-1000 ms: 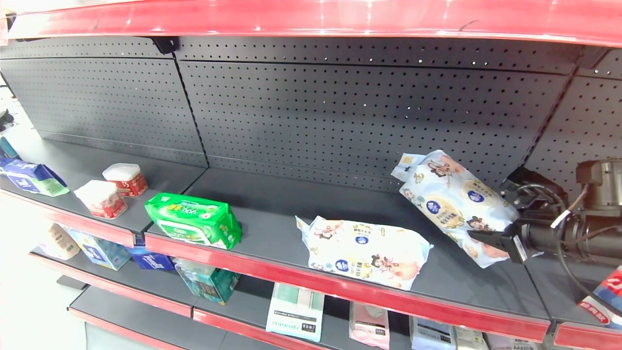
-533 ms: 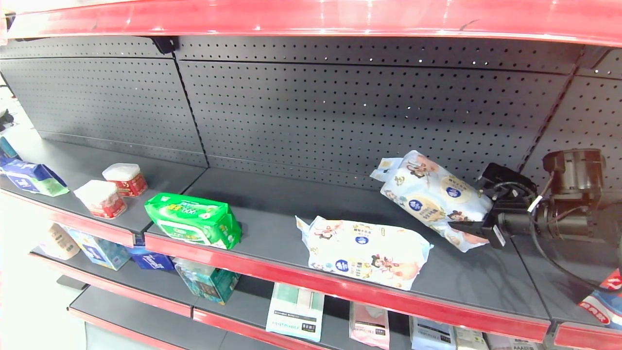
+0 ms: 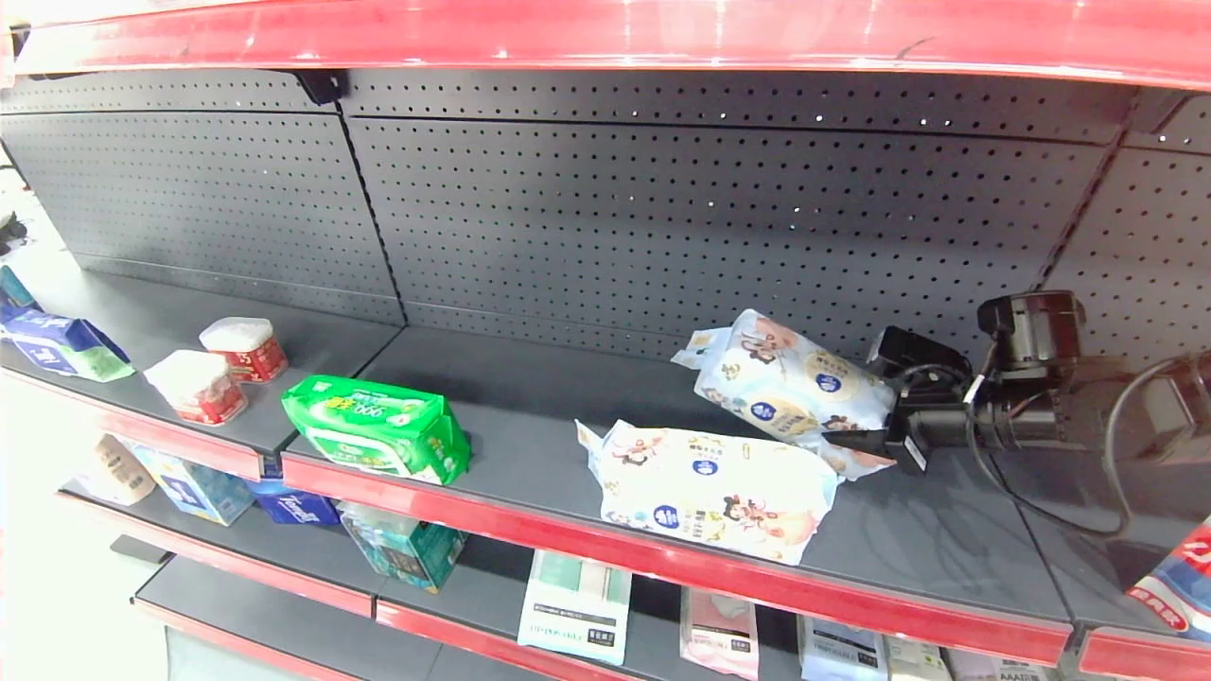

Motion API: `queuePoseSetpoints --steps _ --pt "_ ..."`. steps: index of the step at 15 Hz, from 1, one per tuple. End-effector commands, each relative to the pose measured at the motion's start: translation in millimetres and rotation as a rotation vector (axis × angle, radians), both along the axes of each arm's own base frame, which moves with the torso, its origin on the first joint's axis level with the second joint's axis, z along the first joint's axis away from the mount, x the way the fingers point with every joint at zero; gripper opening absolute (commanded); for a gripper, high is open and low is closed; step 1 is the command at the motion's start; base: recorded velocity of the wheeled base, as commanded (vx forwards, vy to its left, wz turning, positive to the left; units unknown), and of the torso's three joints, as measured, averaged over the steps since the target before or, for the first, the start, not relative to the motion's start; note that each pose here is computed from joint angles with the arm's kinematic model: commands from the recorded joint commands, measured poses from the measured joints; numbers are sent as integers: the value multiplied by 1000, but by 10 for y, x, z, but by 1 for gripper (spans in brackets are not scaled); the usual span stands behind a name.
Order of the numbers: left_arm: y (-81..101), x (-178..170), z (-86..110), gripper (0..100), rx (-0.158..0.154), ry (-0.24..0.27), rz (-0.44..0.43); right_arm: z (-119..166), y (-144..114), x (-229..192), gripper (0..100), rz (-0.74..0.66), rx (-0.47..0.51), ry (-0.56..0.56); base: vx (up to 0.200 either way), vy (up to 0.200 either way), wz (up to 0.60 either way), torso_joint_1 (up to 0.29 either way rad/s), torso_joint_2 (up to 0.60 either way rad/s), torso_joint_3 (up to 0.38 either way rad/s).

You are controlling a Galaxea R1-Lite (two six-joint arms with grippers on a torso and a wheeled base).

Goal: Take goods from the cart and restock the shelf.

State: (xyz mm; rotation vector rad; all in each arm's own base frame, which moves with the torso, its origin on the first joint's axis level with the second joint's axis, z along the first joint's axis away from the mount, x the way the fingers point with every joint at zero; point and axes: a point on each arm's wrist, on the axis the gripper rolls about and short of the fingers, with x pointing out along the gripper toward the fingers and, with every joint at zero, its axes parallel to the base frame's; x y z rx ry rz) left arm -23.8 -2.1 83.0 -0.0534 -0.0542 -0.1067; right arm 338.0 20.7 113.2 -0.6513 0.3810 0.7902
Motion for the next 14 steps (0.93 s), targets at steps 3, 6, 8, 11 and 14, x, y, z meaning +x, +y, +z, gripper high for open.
queuePoseSetpoints --steps 3,6,8,11,14 --pt "0 0 1 100 -1 -1 -1 -94 79 186 0 63 -42 -31 0 0 0 0 0 0" --pt "0 0 1 100 -1 -1 -1 -157 78 302 0 60 -43 -22 0 0 0 0 0 0" --pt "0 0 1 100 -1 -1 1 -177 108 319 0 68 -42 -20 0 0 0 0 0 0" --pt "0 0 1 100 -1 -1 -1 -205 199 335 0 86 -44 -14 0 0 0 0 0 0" --pt "0 0 1 100 -1 -1 -1 -211 221 335 0 91 -48 -14 0 0 0 0 0 0"
